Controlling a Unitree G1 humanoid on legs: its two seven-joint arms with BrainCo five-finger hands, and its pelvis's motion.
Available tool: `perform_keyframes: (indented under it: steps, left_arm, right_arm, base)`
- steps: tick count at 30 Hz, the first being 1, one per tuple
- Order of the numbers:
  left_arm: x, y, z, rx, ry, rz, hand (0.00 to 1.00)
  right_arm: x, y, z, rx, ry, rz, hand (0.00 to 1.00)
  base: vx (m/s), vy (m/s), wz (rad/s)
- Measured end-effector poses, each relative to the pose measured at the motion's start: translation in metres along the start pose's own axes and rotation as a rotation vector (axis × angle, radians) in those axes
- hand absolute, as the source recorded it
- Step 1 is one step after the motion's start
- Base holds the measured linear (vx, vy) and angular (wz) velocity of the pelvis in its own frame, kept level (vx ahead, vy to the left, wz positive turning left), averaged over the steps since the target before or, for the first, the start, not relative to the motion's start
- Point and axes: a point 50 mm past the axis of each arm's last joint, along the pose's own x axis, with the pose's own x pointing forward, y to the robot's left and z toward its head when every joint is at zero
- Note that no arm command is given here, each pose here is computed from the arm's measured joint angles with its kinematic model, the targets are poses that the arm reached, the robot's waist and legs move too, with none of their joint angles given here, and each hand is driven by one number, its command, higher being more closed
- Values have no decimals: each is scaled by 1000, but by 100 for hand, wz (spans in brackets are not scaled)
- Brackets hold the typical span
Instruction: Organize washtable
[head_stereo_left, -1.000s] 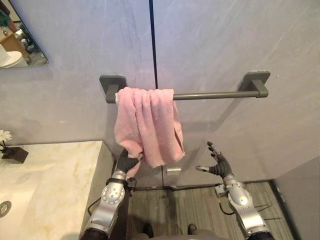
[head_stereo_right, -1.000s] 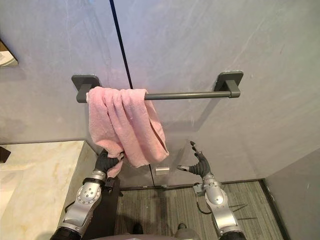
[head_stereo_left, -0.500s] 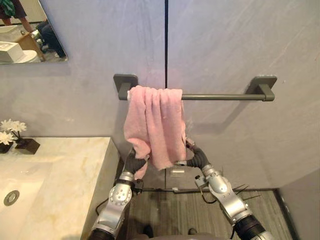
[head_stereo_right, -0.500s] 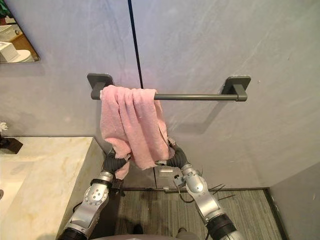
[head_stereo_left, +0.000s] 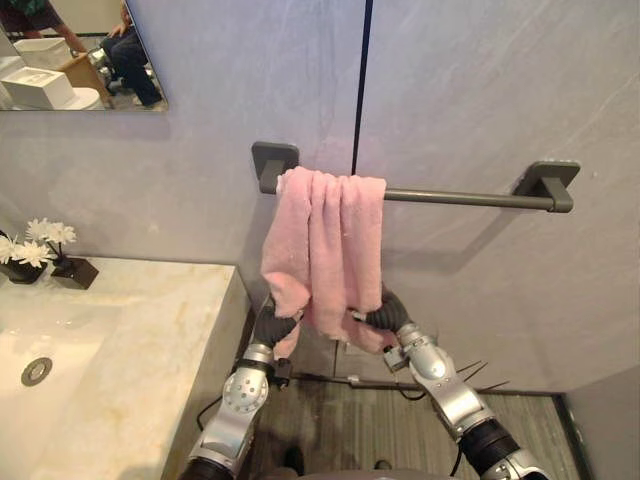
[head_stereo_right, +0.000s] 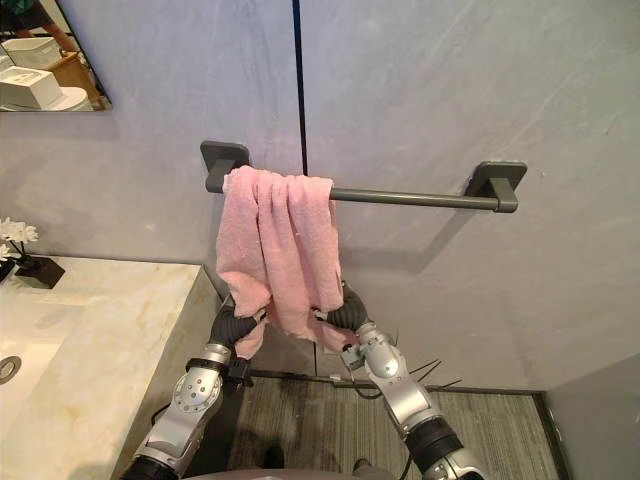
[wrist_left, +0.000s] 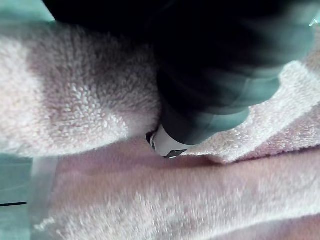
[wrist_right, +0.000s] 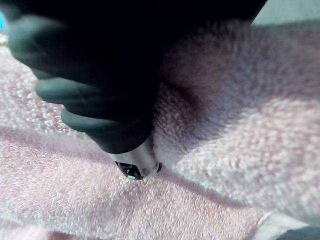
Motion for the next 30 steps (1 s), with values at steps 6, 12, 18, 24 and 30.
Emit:
perform_keyframes:
  steps: [6, 12, 18, 24, 30]
  left_arm:
    - [-1, 1, -1, -13, 5, 0, 100]
    - [0, -12, 5, -71, -19, -42, 100]
    - [1, -21, 9, -151, -28, -53, 100]
    - [1, -25, 8, -206, -16, -61, 100]
    - [0, -26, -10, -234, 68, -55, 100]
  right_arm:
    - [-17, -17, -11, 76, 35, -128, 100]
    - [-35, -25, -13, 158, 29, -224, 100]
    - [-45, -32, -15, 211, 27, -290, 100]
    - [-45, -35, -15, 215, 26, -307, 100]
    - [-38, -28, -25, 254, 75, -307, 100]
  base:
    - [-19, -12, -2]
    - [-23, -8, -8]
    - [-8, -1, -19]
    - [34, -2, -9]
    - [18, -5, -5]
